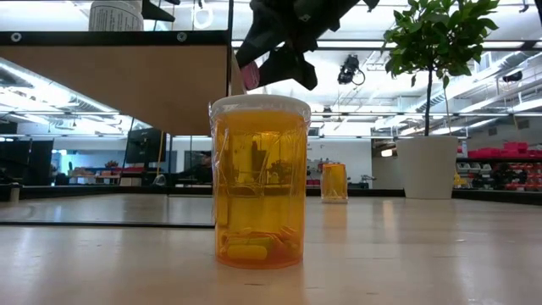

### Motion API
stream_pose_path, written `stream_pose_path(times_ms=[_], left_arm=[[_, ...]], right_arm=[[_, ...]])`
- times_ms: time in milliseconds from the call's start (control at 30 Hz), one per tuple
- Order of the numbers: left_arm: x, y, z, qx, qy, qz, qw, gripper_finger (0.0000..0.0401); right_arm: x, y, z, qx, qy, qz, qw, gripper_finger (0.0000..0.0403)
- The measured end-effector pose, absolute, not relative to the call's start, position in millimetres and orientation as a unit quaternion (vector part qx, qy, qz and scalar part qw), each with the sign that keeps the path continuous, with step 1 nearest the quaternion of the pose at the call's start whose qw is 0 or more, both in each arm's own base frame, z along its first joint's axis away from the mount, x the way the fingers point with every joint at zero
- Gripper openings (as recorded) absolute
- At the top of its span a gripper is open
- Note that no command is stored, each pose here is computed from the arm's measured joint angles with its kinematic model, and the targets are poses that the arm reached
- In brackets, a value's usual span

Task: Pick and place medicine bottles onto shelf by color
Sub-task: Adjust the pink pill bottle on the shelf

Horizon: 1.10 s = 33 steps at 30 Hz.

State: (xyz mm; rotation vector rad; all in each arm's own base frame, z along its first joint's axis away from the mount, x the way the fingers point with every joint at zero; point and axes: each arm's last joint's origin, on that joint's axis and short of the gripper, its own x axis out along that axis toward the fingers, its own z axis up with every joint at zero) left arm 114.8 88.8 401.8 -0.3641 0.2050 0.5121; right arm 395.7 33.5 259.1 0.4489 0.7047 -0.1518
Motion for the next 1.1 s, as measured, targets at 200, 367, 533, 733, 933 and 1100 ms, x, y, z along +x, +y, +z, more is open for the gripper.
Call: stream_pose_path(times_ms=[200,367,533,733,933,1100], left_arm=[[116.6,85.9,403.7,-0.187,0.096,0.194,0.958,0.0208],[120.9,79.7,412.2,-0.182,0.066,0.084,0.977,0.0217],[130.3,70.4,422.2,-0.174,0.030,0.008,0.984,0.0237],[143.4,60.3,427.8,-0.201,0.011,-0.047,0.978,0.0271],[166.6,52.9,424.1,-0.227,0.026,-0.090,0.969,0.0288],[187.9,51.8,413.8,-0.237,0.055,-0.094,0.965,0.0288]], right_arm=[[386.1,32.8,285.9,0.241,0.306,-0.068,0.918,0.0180],[380.3,32.3,336.5,0.216,0.237,-0.038,0.947,0.0179],[382.0,32.5,384.2,0.165,0.166,-0.008,0.972,0.0179],[380.7,29.3,403.3,0.143,0.137,-0.032,0.980,0.0179],[381.0,25.7,403.6,0.139,0.132,-0.052,0.980,0.0179],[381.9,26.1,407.0,0.133,0.114,-0.050,0.983,0.0179]])
